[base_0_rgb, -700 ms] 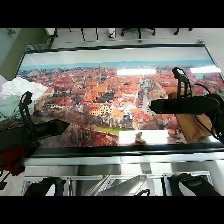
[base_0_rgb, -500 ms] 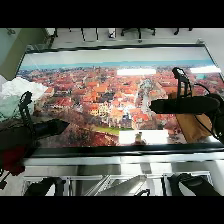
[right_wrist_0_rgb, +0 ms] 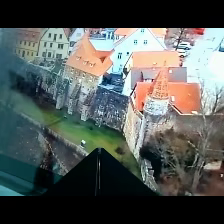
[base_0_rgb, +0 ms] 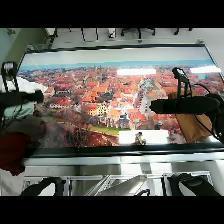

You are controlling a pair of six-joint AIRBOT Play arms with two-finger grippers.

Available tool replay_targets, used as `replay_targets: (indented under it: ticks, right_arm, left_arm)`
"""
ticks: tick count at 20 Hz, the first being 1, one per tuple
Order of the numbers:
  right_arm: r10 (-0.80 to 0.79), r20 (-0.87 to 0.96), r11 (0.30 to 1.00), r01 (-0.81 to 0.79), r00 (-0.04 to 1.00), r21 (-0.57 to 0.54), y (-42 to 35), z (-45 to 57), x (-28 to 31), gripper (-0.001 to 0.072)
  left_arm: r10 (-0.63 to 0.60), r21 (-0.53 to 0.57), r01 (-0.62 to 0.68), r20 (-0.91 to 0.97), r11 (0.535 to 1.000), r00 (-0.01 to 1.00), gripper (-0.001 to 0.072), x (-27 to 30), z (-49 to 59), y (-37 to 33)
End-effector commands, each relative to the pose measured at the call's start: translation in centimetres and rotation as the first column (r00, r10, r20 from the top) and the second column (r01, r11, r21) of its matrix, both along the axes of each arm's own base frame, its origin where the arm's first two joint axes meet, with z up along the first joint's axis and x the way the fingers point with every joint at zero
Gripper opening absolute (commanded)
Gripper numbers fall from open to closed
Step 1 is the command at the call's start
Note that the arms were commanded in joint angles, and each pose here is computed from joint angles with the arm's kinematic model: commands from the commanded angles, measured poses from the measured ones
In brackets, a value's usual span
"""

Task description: Fold the shirts.

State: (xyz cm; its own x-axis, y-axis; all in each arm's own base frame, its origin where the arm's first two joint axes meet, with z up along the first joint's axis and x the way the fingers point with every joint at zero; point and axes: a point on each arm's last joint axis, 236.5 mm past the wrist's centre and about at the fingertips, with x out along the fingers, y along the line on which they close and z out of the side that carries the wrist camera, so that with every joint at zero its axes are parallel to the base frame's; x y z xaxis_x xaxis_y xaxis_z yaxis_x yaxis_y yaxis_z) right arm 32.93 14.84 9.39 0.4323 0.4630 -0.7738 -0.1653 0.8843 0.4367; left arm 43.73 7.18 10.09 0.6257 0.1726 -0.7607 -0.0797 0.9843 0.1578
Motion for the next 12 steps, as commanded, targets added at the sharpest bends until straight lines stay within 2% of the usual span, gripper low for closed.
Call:
replay_targets:
  ticks: [1, 6, 12]
  right_arm:
    - [0.000, 0.000, 1.000, 0.000, 1.000, 0.000, 0.0, 0.0, 0.0, 0.0020]
    - [0.000, 0.000, 1.000, 0.000, 1.000, 0.001, 0.0, 0.0, 0.0, 0.0019]
    - [0.000, 0.001, 1.000, 0.000, 1.000, 0.000, 0.0, 0.0, 0.0, 0.0019]
  left_arm:
    - [0.044, 0.228, -0.038, -0.019, 0.973, 0.999, 0.0703, 9.2, -4.3, 9.4]
    - [0.102, 0.262, -0.066, -0.127, 0.963, 0.987, 0.0703, 15.9, -14.9, 15.0]
    - [0.084, 0.254, -0.043, -0.153, 0.966, 0.985, 0.0702, 18.0, -21.7, 15.4]
